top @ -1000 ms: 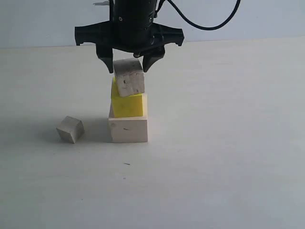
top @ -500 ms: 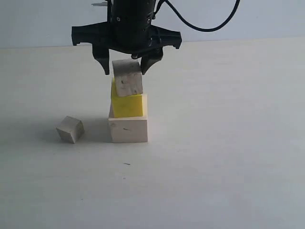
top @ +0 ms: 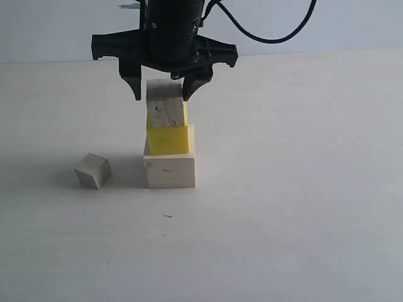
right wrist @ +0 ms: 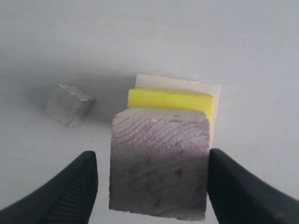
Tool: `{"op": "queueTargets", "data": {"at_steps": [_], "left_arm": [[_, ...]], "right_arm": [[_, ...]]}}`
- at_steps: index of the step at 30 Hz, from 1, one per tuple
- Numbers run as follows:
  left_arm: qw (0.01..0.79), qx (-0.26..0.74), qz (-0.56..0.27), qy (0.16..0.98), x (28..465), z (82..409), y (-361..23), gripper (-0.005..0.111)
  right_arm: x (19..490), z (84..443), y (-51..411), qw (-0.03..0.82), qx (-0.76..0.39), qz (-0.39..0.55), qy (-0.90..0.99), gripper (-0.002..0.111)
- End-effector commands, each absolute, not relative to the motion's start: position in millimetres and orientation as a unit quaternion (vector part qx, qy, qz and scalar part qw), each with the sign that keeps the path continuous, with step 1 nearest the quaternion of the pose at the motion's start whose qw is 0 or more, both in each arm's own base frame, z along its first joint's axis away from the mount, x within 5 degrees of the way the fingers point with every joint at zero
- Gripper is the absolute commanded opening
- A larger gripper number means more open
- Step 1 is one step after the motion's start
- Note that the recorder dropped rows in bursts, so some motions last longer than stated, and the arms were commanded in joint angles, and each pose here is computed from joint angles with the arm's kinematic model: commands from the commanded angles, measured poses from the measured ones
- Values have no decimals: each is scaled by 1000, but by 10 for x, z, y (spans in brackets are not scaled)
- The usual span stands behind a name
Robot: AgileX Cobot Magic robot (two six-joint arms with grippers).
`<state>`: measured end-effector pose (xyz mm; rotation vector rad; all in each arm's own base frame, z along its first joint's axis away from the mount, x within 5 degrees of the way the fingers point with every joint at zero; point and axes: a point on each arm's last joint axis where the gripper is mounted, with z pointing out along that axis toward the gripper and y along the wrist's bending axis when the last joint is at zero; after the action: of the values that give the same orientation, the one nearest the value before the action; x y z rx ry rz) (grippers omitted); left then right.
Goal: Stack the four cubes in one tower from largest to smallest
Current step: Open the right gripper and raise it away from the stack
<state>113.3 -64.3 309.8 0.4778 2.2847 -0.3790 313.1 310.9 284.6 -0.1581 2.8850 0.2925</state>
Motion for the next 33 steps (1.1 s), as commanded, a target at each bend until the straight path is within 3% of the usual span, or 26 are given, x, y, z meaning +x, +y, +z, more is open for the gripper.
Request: {"op": "queueTargets", "data": {"at_steps": [1, 12, 16, 19, 24, 33], "left_arm": [[383, 186, -151, 892, 1140, 3099, -648, 0], [383, 186, -151, 892, 1140, 3099, -648, 0], [380, 186, -150, 893, 1136, 3096, -647, 0], [379, 187, -150, 894, 1135, 3094, -646, 0], [379, 187, -150, 894, 1135, 3094, -646, 0], [383, 164, -160, 895, 1192, 3092, -670, 0]], "right_arm": [[3128, 2846, 3115, 119, -52, 103, 986, 64], [3035, 3274, 3016, 160, -51, 136, 976, 64], [3014, 3504, 2873, 214, -70, 113, 968, 63], [2973, 3664, 2787, 245, -145, 95, 954, 49], [2883, 3862, 2700, 272, -219, 88, 933, 0], [2548, 4365, 2305, 354, -233, 80, 902, 0]]}}
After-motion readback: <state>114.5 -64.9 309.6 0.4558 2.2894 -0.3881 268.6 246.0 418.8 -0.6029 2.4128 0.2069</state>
